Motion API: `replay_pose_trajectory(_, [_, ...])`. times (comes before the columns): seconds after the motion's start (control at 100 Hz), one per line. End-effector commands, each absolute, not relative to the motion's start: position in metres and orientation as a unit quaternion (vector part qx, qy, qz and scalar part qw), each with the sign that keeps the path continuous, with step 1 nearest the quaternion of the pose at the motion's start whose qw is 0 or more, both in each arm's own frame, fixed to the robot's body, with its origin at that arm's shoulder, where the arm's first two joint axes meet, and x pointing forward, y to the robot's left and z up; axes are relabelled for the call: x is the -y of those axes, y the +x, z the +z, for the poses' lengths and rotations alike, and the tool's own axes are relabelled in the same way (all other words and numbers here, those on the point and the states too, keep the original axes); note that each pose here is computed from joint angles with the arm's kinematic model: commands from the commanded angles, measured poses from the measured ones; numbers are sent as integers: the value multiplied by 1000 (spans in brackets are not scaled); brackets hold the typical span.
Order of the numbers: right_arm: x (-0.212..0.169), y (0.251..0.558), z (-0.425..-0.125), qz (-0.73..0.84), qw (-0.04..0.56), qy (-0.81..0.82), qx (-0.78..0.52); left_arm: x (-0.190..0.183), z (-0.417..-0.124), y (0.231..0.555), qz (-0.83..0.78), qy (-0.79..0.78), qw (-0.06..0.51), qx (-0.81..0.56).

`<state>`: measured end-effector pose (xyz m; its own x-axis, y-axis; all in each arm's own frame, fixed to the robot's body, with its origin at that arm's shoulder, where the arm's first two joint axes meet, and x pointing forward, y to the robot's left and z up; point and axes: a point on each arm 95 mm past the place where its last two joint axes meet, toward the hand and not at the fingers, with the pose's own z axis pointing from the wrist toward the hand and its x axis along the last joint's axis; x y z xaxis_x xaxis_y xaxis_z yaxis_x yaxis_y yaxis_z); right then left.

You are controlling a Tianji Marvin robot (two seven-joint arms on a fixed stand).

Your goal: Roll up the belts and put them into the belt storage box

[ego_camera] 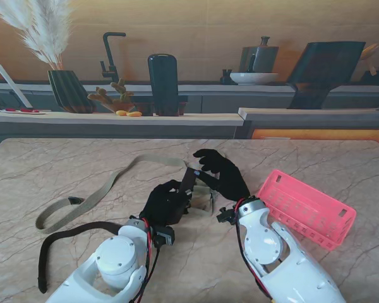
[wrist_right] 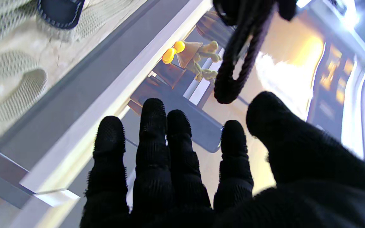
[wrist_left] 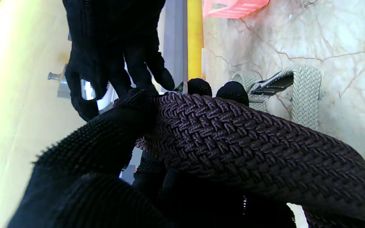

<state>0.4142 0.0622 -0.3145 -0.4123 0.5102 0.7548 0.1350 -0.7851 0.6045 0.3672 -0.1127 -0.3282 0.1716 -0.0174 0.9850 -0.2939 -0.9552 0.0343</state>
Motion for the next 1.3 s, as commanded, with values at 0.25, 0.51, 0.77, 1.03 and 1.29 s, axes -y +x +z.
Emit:
replay_pose_trajectory(0.25, [-38, 421, -314, 791, 215, 396, -414, 115, -324, 363, 611, 773, 155, 68])
replay_pose_trajectory(0.51, [-41, 426, -317, 799, 238, 328, -445, 115, -321, 361, 594, 779, 192, 60])
replay_pose_trajectory(0.77, [-54, 431, -318, 811, 224, 299, -450, 118, -321, 361, 571, 787, 226, 51])
replay_pose_trajectory(1.03, [-57, 431, -318, 821, 217, 285, -445, 116, -319, 359, 562, 790, 242, 43])
replay_pose_trajectory(1.29, [-58, 430, -318, 828, 209, 288, -433, 115, -316, 359, 556, 789, 259, 40])
